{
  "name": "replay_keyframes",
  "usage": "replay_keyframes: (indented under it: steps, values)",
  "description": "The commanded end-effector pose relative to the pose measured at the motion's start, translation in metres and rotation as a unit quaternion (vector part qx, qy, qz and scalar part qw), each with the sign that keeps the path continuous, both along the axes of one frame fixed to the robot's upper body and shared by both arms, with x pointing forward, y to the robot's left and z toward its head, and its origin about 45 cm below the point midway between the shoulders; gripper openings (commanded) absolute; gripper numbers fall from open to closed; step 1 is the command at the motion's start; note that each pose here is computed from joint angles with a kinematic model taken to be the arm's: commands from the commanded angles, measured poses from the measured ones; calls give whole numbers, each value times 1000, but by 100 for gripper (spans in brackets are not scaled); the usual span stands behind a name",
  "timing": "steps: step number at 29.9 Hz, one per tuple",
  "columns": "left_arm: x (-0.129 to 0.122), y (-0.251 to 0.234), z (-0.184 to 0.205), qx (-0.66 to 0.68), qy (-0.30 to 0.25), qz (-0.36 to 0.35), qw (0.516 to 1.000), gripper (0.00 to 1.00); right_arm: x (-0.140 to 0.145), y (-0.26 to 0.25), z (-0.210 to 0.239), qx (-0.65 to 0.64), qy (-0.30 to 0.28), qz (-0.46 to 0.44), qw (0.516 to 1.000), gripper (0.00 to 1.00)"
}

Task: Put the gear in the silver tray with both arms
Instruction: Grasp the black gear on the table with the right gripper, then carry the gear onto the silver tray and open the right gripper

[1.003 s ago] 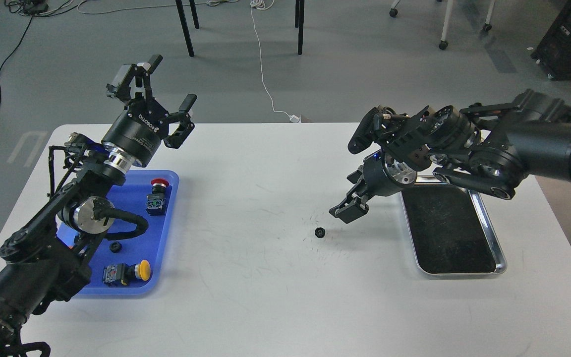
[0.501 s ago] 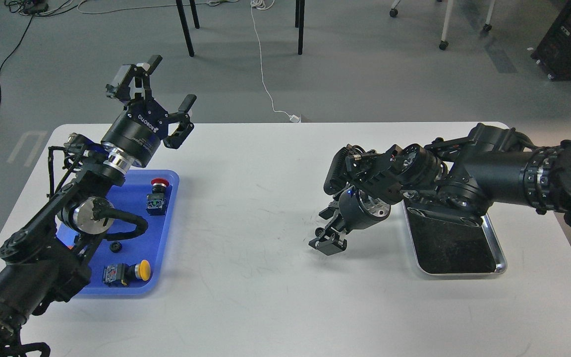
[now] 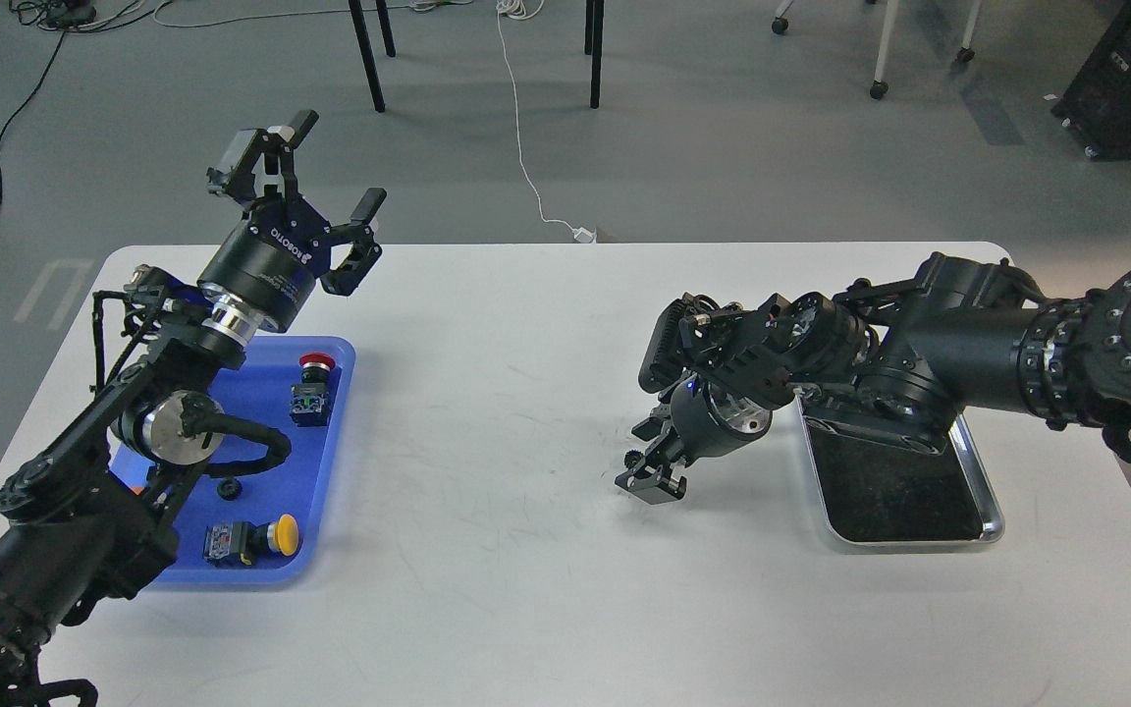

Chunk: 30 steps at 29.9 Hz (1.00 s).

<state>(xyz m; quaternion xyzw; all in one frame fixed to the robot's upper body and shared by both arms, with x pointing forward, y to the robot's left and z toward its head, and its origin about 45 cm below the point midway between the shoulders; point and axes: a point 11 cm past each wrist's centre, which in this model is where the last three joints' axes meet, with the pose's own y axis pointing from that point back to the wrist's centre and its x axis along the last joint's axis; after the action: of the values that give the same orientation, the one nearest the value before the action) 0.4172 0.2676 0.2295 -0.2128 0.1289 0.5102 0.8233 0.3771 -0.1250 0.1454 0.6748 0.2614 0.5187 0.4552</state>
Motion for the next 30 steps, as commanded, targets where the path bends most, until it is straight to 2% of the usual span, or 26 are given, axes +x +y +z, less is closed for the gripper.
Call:
replay_keyframes:
  steps: [1,6,15,22,30]
  values:
    - [0,-1,0,-1,0,0,1000,98,2,1,0,0,-3,0,1000,57]
    - [0,-1,0,-1,0,0,1000,98,0,6,-3,1,-1,3,1000,56]
    - [0,-1,0,-1,0,0,1000,98,-2,9,-5,-2,1,6,1000,46]
    - [0,-5,-2,-5,2,-3,1000,98,0,2,-7,-13,-3,5,1000,45]
    - [-1,-7,-3,-4,3,-4,1000,98,0,1,-8,-14,-1,4,1000,31]
